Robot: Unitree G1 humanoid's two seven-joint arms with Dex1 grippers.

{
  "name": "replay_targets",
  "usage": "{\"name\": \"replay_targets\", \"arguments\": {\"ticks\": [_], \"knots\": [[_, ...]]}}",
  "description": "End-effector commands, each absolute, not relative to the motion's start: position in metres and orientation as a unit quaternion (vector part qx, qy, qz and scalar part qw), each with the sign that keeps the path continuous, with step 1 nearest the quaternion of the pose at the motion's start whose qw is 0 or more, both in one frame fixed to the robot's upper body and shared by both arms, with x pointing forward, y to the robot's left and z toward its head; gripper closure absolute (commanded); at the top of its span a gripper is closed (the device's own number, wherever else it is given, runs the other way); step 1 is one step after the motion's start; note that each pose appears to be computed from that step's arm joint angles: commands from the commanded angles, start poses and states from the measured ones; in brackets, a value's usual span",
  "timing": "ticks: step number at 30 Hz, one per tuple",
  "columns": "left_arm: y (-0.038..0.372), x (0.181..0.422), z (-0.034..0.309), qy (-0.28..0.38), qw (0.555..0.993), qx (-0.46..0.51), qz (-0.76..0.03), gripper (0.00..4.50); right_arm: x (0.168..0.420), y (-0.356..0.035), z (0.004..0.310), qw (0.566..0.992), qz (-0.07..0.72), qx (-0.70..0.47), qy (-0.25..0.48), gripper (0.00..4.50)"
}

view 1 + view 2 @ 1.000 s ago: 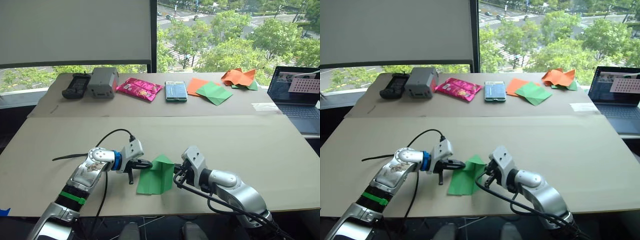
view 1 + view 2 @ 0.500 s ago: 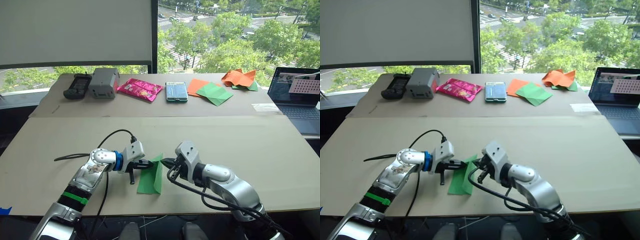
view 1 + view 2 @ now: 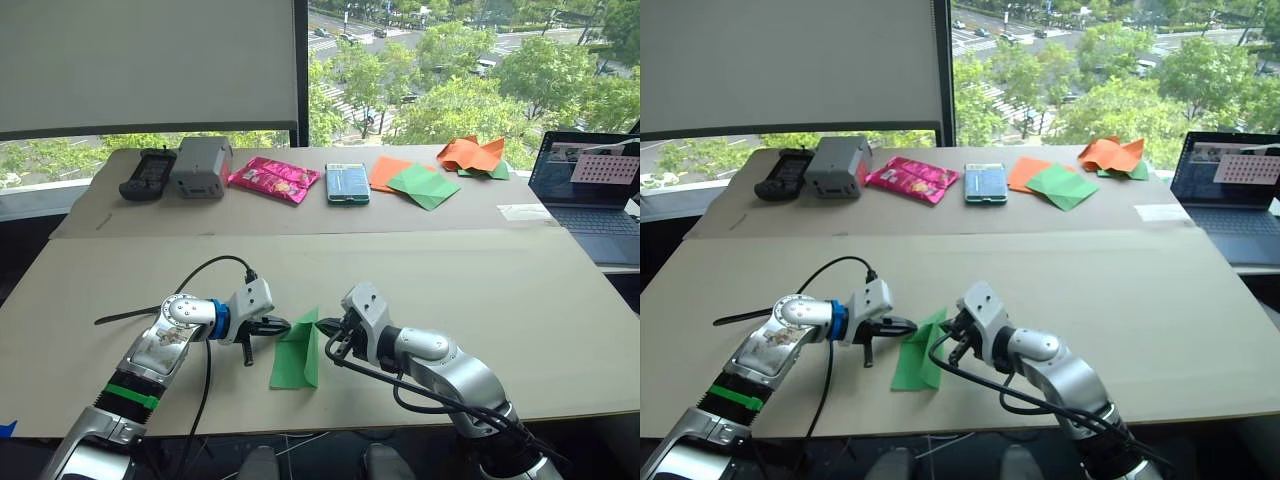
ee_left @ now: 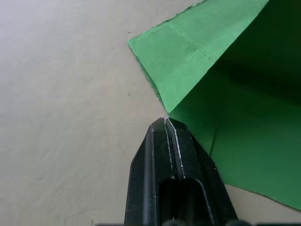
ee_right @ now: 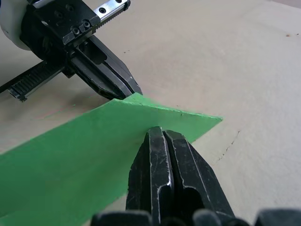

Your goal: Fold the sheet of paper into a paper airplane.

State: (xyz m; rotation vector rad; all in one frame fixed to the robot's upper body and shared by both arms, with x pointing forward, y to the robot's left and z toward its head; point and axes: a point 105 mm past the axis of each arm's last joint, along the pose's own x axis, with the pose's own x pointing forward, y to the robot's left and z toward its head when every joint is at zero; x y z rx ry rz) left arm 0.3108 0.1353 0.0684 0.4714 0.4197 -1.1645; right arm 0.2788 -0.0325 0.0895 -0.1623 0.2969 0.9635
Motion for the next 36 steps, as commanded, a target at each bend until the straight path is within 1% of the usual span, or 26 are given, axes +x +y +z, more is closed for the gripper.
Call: {"name": "replay_targets", "arguments": {"ticks": [1,5,9,10,14,18,25,29,36], "knots": [[0.139,0.321,0.092,0.168,0.805,0.218,-0.526,4.46,0.279,-0.029,0.1,0.873,0.467,-0.076,0.116,4.5],[0.13,0.328,0.113,0.133,0.813,0.207,-0.527,4.46,0.279,-0.029,0.099,0.873,0.467,-0.076,0.117,4.5],[0.119,0.323,0.124,0.119,0.809,0.188,-0.544,4.46,0.28,-0.03,0.099,0.873,0.467,-0.077,0.117,4.5],[0.118,0.322,0.123,0.121,0.807,0.186,-0.547,4.46,0.28,-0.03,0.099,0.873,0.466,-0.077,0.117,4.5],[0.118,0.31,0.101,0.154,0.791,0.186,-0.562,4.46,0.279,-0.03,0.099,0.874,0.465,-0.077,0.118,4.5],[0.118,0.309,0.086,0.17,0.786,0.195,-0.561,4.46,0.28,-0.03,0.099,0.874,0.465,-0.077,0.118,4.5],[0.103,0.309,0.082,0.164,0.781,0.189,-0.572,4.46,0.279,-0.029,0.1,0.873,0.467,-0.078,0.117,4.5],[0.096,0.303,0.075,0.172,0.77,0.179,-0.588,4.46,0.279,-0.028,0.1,0.873,0.468,-0.078,0.115,4.5],[0.093,0.3,0.07,0.178,0.765,0.17,-0.595,4.46,0.28,-0.026,0.1,0.873,0.468,-0.077,0.114,4.5]]}}
